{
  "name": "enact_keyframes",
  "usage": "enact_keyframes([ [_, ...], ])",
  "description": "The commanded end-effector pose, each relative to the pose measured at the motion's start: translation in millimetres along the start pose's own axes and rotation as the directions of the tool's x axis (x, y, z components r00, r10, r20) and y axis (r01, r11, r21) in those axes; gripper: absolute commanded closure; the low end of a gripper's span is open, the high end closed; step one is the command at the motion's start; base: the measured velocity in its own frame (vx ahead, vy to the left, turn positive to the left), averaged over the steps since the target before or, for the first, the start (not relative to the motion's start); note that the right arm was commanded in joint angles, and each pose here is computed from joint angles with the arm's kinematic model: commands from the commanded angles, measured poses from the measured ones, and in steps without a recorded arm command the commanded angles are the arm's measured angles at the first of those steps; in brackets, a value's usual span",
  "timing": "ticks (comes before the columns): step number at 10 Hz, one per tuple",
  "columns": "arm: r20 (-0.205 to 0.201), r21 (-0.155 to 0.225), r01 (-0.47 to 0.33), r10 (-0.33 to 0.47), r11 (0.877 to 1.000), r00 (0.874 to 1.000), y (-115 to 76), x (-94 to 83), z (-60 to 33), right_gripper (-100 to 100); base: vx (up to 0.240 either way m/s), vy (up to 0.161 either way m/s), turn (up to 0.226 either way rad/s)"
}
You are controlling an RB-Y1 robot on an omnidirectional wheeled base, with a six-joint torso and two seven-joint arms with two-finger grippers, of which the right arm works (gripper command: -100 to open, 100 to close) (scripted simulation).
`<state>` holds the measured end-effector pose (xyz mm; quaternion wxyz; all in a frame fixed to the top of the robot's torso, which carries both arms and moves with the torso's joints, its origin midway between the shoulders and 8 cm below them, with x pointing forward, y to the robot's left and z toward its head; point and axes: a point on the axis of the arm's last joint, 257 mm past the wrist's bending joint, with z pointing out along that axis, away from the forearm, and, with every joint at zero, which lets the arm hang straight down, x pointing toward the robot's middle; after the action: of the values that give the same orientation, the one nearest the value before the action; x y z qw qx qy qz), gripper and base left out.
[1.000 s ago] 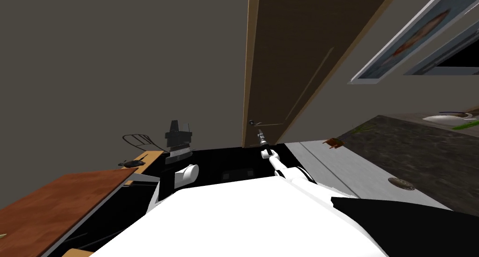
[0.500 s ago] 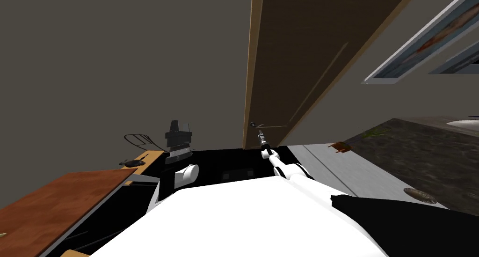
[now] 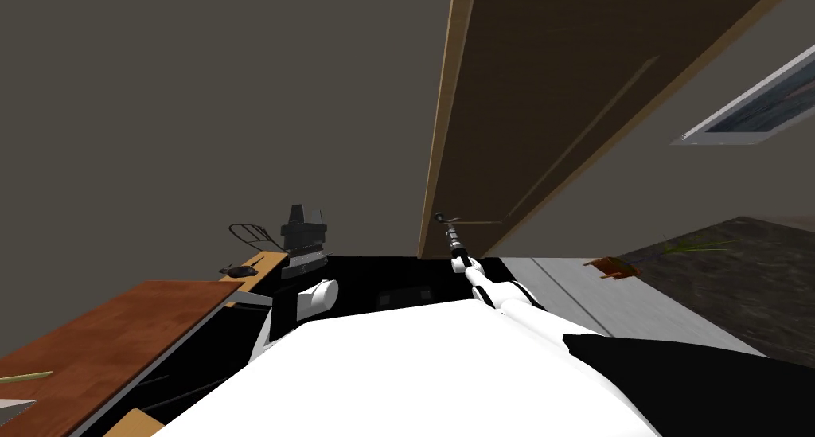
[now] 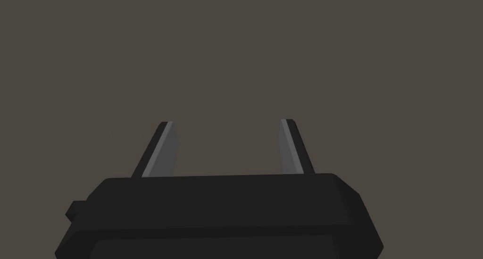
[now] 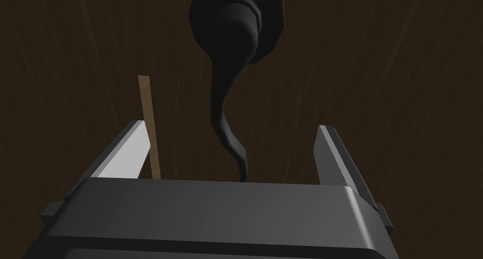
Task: Pull the door open
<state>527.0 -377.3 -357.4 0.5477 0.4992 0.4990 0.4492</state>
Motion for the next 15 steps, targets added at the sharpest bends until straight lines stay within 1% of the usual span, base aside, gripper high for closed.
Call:
enact_keyframes([
  [1, 0.029, 0.002, -0.001, 0.001, 1.000, 1.000, -2.3, -26.8, -8.5, -100, 0.193, 0.040, 0.152],
  [3, 0.067, 0.006, 0.000, 0.000, 1.000, 0.998, -5.1, -61.3, -21.0, -100, 0.200, 0.039, 0.206],
  [4, 0.060, -0.023, -0.001, 0.003, 1.000, 0.998, 6.5, -58.2, -15.0, -100, 0.125, 0.024, 0.072],
  [5, 0.058, -0.028, -0.002, 0.003, 1.000, 0.998, 8.8, -57.6, -13.8, -100, 0.040, 0.008, -0.011],
  [6, 0.060, -0.023, -0.001, 0.003, 1.000, 0.998, 6.8, -58.2, -14.8, -100, -0.001, -0.002, -0.011],
  [7, 0.067, 0.005, 0.000, 0.000, 1.000, 0.998, -4.8, -61.2, -20.8, -100, -0.017, -0.001, 0.001],
  [8, 0.092, 0.007, 0.001, -0.002, 1.000, 0.996, -6.0, -84.8, -30.1, -100, 0.082, 0.014, 0.204],
  [9, 0.098, 0.007, 0.001, -0.002, 1.000, 0.995, -6.1, -89.9, -32.1, -100, 0.143, -0.002, 0.151],
  [12, 0.097, 0.005, 0.001, -0.001, 1.000, 0.995, -5.8, -89.6, -31.8, -100, 0.058, -0.003, -0.012],
  [13, 0.097, 0.005, 0.001, -0.001, 1.000, 0.995, -5.8, -89.6, -31.8, 100, 0.000, 0.000, 0.000],
  [15, 0.097, 0.005, 0.001, -0.001, 1.000, 0.995, -5.8, -89.6, -31.8, 100, -0.007, -0.002, 0.000],
])
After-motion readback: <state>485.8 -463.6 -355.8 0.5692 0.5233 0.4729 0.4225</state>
